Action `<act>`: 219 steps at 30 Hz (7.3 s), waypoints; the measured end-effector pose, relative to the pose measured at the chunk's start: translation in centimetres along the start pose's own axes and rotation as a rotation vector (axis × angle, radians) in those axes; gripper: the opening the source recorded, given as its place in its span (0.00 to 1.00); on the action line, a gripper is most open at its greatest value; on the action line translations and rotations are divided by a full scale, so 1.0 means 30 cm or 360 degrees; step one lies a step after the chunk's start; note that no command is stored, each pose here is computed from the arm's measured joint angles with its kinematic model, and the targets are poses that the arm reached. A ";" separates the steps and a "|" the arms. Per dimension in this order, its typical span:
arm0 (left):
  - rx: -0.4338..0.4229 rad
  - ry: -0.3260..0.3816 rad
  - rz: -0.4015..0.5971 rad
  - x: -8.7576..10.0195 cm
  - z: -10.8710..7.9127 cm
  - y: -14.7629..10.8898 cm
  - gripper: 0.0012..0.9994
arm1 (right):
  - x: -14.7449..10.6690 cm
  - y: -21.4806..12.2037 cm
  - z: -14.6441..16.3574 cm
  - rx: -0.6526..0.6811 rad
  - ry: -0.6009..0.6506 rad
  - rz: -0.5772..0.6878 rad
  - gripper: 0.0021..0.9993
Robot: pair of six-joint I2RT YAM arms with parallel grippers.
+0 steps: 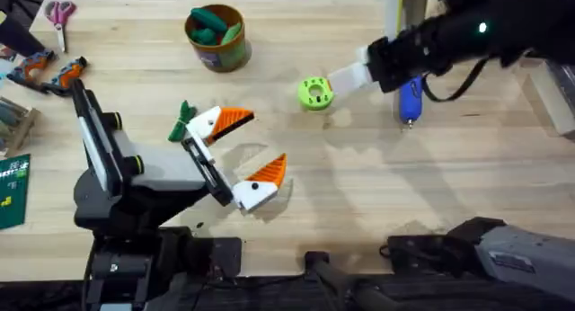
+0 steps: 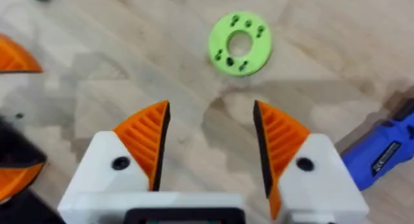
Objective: Pick up the gripper from the table and insert it into the empty holder that is missing its gripper. Then pick up a screw, insert it into the mounting hole, and use the screwdriver to tighten it. Finally, clean up the table by picking up the vegetable and placing it into the bucket.
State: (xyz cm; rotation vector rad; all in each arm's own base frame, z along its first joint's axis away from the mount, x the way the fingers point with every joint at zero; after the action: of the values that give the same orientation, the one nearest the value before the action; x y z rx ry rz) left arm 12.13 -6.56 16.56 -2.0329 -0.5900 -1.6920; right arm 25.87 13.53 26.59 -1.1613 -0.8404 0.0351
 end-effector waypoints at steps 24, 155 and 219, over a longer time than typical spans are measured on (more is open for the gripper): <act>0.0000 0.0000 0.0000 0.000 0.000 0.000 0.99 | -0.012 0.395 -0.020 -0.0104 -0.0124 0.0094 0.87; 0.0000 0.0001 0.0000 0.000 0.000 0.000 0.99 | 0.316 0.019 0.746 0.0369 -0.1006 0.0016 0.00; 0.0000 0.0001 0.0000 0.000 0.000 0.000 0.99 | 0.297 0.120 0.729 0.0341 -0.0981 0.0176 0.00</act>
State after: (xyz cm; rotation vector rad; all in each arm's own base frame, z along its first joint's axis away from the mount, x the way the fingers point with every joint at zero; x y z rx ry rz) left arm 12.13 -6.56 16.56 -2.0325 -0.5898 -1.6923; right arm 20.45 36.22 31.68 -0.9994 -1.2752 0.5851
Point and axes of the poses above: each hand's point on the last joint's axis, 136 mm out from that joint toward the fingers, its own y axis out along the fingers, its own z axis along the line the jaws close on, x = y × z, the point moved 9 cm from there along -y, back along the fingers, and after that the axes turned 4 degrees about -y, right-handed, at the moved point
